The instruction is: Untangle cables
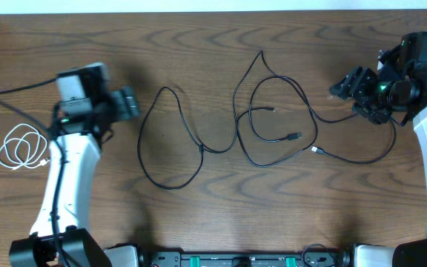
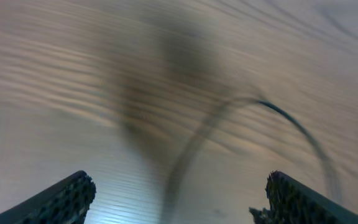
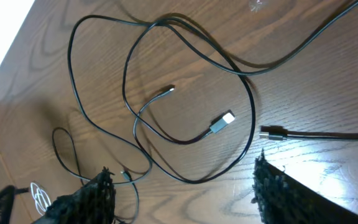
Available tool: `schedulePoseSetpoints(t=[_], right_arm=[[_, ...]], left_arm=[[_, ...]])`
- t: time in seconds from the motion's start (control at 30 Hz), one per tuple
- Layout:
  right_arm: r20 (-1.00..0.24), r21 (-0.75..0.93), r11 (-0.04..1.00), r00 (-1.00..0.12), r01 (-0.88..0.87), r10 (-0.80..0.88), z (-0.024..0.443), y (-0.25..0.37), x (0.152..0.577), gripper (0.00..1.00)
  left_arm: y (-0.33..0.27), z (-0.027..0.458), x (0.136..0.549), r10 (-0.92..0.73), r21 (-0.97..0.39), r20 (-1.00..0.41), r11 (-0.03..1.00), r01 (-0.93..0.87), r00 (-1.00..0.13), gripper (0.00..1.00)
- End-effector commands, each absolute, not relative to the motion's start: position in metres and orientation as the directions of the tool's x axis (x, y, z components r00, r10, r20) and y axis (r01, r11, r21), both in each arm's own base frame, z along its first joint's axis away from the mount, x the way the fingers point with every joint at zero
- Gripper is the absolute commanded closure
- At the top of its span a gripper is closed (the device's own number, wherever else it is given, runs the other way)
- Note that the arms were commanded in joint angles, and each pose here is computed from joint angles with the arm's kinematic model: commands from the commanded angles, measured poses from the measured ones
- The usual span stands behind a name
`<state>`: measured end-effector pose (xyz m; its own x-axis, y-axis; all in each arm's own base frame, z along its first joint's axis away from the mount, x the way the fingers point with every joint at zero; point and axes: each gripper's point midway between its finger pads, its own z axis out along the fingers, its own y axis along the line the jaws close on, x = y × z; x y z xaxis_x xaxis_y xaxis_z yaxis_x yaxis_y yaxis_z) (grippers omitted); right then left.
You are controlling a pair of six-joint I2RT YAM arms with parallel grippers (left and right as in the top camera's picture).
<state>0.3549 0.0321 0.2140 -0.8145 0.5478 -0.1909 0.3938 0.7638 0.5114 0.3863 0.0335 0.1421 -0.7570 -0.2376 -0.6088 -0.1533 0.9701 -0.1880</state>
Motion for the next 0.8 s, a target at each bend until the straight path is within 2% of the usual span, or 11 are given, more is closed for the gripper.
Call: schedulePoseSetpoints(t=[0.0,0.27,0.77], right_arm=[[-0.203,0.519,0.767,-0.817,0.377,0.539,0.217,0.034,0.357,0.25],[-0.206,0.52,0.768,-0.817,0.375,0.539,0.218,0.034,0.358,0.18],[-0.247,0.529,0.799,-0.849,0.285,0.467,0.222,0.062,0.363,0.03]], left_arm=[[-0.035,0.147,0.384,-0.128,-0.245,-0.601,0.969,0.029,-0.789,0.11],[-0.105,0.147,0.371,0.018,-0.245,-0.601,0.947,0.206,-0.799,0.11],[-0.106,0.14,0.362,0.029,-0.246,-0.564,0.948,0.201,-0.825,0.11]])
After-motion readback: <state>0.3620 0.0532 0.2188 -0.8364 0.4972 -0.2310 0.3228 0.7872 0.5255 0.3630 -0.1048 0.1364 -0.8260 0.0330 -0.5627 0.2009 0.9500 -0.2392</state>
